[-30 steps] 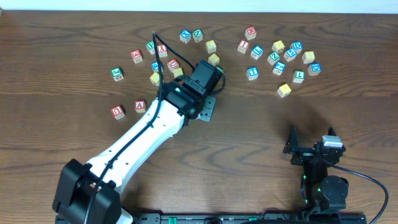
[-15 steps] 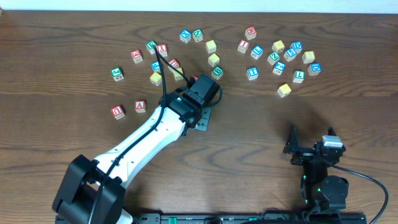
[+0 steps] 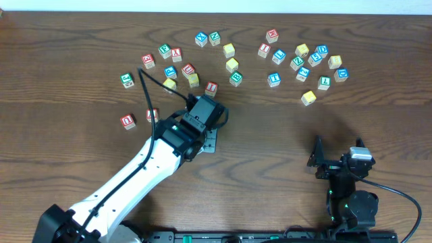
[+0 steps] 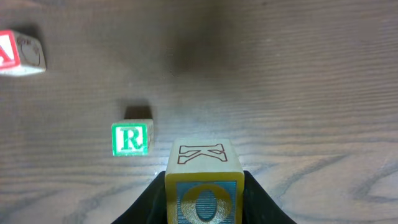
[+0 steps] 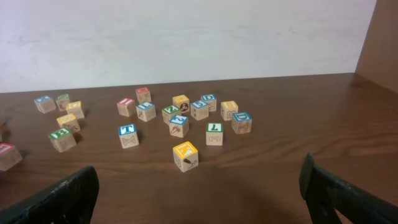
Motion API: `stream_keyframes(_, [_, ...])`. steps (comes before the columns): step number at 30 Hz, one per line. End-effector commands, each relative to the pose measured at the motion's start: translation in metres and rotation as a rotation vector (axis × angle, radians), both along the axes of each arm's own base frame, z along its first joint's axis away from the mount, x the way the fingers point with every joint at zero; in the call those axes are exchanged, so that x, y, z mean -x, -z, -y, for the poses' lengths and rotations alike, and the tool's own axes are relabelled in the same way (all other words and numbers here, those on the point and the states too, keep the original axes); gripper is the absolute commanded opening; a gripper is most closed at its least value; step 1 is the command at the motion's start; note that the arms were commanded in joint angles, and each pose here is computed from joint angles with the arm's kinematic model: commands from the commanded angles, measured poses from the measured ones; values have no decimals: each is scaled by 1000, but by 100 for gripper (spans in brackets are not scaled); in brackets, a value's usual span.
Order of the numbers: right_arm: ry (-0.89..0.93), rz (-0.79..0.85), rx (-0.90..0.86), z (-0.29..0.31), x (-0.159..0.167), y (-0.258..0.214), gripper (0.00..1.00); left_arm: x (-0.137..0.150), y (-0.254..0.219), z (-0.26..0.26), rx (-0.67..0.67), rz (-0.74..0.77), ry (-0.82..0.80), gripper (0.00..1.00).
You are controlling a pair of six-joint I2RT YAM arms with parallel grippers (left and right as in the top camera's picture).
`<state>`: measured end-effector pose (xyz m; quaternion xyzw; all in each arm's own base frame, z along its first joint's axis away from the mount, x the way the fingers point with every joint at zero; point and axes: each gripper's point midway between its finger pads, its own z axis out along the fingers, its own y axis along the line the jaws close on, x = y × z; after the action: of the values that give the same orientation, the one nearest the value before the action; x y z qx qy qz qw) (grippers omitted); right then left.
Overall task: Spell out ROBOT
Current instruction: 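Lower the O block onto the table right of the R block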
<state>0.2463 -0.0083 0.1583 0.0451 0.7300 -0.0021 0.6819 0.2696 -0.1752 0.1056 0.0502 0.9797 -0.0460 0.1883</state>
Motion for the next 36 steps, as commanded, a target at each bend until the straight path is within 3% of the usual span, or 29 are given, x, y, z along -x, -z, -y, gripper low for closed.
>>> stream_keyframes(1, [6, 2, 11, 2, 0, 0, 99, 8, 12, -7, -12, -22, -36, 11])
stream_keyframes(36, [6, 2, 11, 2, 0, 0, 99, 16, 55, -14, 35, -28, -146, 8])
